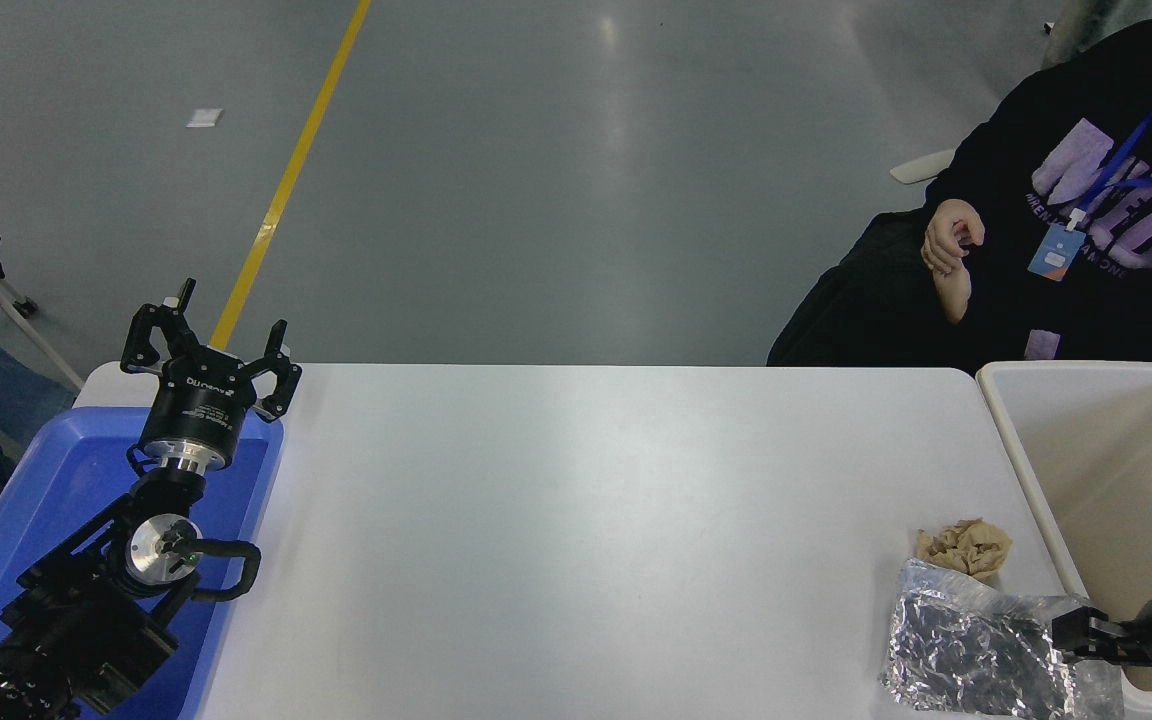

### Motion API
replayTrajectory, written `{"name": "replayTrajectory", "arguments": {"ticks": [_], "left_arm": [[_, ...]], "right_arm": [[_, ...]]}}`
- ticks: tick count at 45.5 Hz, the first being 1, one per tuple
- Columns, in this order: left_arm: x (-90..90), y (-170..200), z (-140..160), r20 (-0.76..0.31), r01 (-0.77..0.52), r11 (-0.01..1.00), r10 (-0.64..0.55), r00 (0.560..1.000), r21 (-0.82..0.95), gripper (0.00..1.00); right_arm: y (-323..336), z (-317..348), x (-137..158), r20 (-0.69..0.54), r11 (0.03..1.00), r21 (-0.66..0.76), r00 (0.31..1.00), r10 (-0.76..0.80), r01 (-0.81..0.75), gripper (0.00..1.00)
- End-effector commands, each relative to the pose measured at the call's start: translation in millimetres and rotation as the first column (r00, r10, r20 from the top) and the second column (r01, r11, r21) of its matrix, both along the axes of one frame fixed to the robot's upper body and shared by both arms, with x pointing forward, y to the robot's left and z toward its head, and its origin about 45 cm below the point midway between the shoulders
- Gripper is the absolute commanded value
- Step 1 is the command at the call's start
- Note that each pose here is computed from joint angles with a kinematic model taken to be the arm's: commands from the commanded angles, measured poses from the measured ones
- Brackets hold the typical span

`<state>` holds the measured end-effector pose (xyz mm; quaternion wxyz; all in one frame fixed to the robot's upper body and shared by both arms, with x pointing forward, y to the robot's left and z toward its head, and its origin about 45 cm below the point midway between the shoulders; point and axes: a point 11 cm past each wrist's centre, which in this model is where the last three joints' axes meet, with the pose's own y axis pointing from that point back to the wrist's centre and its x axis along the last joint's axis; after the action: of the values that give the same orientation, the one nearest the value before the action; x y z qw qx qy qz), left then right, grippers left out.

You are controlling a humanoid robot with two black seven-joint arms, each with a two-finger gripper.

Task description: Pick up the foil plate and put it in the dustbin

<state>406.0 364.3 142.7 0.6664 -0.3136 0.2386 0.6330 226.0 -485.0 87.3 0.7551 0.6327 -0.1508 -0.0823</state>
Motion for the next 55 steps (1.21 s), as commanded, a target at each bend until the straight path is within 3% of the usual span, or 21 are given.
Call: {"name": "replayTrajectory", "arguments": {"ticks": [1,5,19,31,36,41,55], "left_arm": [[0.0,-0.2,-0.1,0.0,0.0,1.0,0.0,1.0,0.0,0.98],[0.0,-0.2,-0.1,0.0,0.0,1.0,0.0,1.0,0.0,0.98],[0.0,-0.2,-0.1,0.0,0.0,1.0,0.0,1.0,0.0,0.98],[0.0,0.6,0.2,0.0,-0.001,1.0,0.001,1.0,0.001,0.98],[0.0,-0.2,-0.1,0.0,0.0,1.0,0.0,1.0,0.0,0.98],[0.0,-0.2,-0.1,0.0,0.0,1.0,0.0,1.0,0.0,0.98],[0.0,-0.2,-0.1,0.0,0.0,1.0,0.0,1.0,0.0,0.98]], "right_arm": [[8.4,-9.7,-5.1,-0.013,1.0,0.019,1.0,0.002,-0.001,0.73],[8.3,-10.6,-6.4,-0.014,1.0,0.022,1.0,-0.009,0.009,0.6],[4.4,-11.1,-3.9,0.041,0.99,0.041,0.99,-0.135,0.134,0.56],[3.9,-10.8,-4.5,0.039,0.99,0.04,0.99,-0.137,0.135,0.27],[4.4,-11.0,-6.2,0.032,0.99,0.042,0.99,-0.137,0.135,0.08],[4.5,-10.6,-7.4,0.028,0.99,0.044,0.99,-0.137,0.136,0.01],[5.1,-9.0,-6.2,0.027,0.989,0.051,0.989,-0.143,0.142,0.0]]}}
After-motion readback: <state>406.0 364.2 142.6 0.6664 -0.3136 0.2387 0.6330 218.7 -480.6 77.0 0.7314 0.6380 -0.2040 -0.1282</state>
